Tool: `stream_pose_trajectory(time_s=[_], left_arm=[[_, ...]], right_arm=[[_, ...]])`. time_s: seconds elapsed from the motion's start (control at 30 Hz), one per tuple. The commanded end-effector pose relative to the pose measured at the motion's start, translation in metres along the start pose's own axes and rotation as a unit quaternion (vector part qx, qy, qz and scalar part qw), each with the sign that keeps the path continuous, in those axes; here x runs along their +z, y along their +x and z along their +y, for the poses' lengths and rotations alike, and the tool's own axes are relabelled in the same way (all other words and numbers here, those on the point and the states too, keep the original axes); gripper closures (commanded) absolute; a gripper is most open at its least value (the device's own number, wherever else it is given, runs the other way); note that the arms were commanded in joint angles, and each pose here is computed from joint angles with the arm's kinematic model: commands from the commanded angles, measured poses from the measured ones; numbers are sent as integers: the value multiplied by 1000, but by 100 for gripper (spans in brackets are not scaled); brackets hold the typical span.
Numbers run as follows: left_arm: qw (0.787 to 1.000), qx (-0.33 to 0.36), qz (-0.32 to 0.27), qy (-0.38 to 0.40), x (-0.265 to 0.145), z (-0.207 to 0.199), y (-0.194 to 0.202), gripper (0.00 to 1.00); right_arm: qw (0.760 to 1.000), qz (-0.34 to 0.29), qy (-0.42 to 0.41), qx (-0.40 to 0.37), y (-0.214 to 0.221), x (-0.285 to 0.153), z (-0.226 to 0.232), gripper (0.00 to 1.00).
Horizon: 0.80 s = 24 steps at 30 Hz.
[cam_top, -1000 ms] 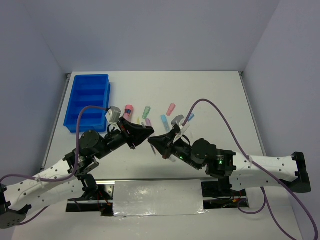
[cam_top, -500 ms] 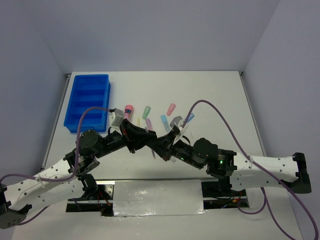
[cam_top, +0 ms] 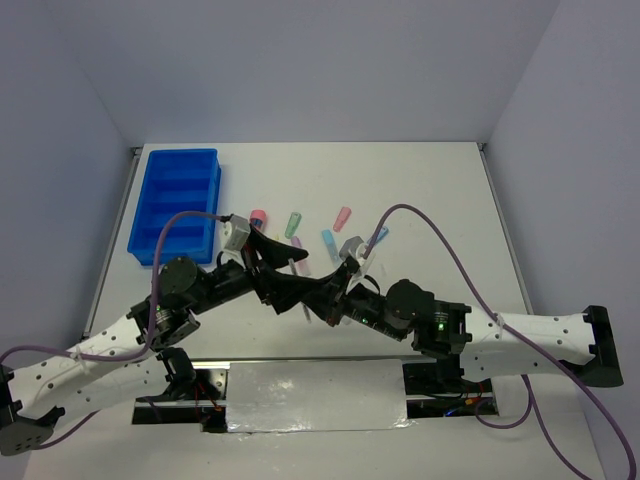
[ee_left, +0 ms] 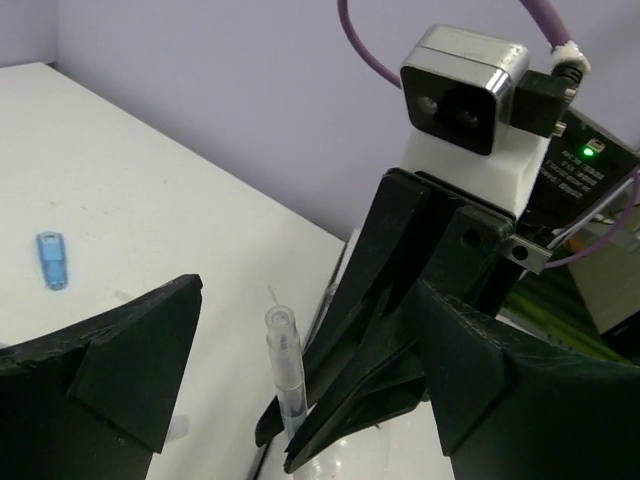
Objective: Sort the stationery into containers
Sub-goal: Close the pen cap on the pen.
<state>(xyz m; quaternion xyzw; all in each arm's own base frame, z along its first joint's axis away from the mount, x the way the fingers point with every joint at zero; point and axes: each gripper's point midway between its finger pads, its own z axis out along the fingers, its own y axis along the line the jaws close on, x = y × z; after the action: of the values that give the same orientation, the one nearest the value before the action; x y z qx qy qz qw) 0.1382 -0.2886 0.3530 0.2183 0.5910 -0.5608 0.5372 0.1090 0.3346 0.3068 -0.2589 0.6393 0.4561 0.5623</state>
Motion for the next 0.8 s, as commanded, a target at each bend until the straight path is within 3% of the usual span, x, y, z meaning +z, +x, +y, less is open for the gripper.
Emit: stream_pose_trajectory(time_s=[0.0,0.2,0.6,0.73,0.77], left_arm=[[999,26,-46,-7,0,-11,-41,1],[996,51,-54,-50,-4,-3,-60,2],[997,49,-41,-46,-7,-2,-51,29],[998,43,-32,-35,-2,-4,-45,52],[998,41,-28,-36,-1,-3,-43,65]], right_arm=[[1000,-20,-7,6,-13,-1,5,100],[1000,-30,4,10,-18,-4,0,100],[999,-31,15,1,-25,-7,-3,100],[999,-32,15,-2,-27,-6,-3,100],[999,-33,16,-2,-28,-6,-3,100]])
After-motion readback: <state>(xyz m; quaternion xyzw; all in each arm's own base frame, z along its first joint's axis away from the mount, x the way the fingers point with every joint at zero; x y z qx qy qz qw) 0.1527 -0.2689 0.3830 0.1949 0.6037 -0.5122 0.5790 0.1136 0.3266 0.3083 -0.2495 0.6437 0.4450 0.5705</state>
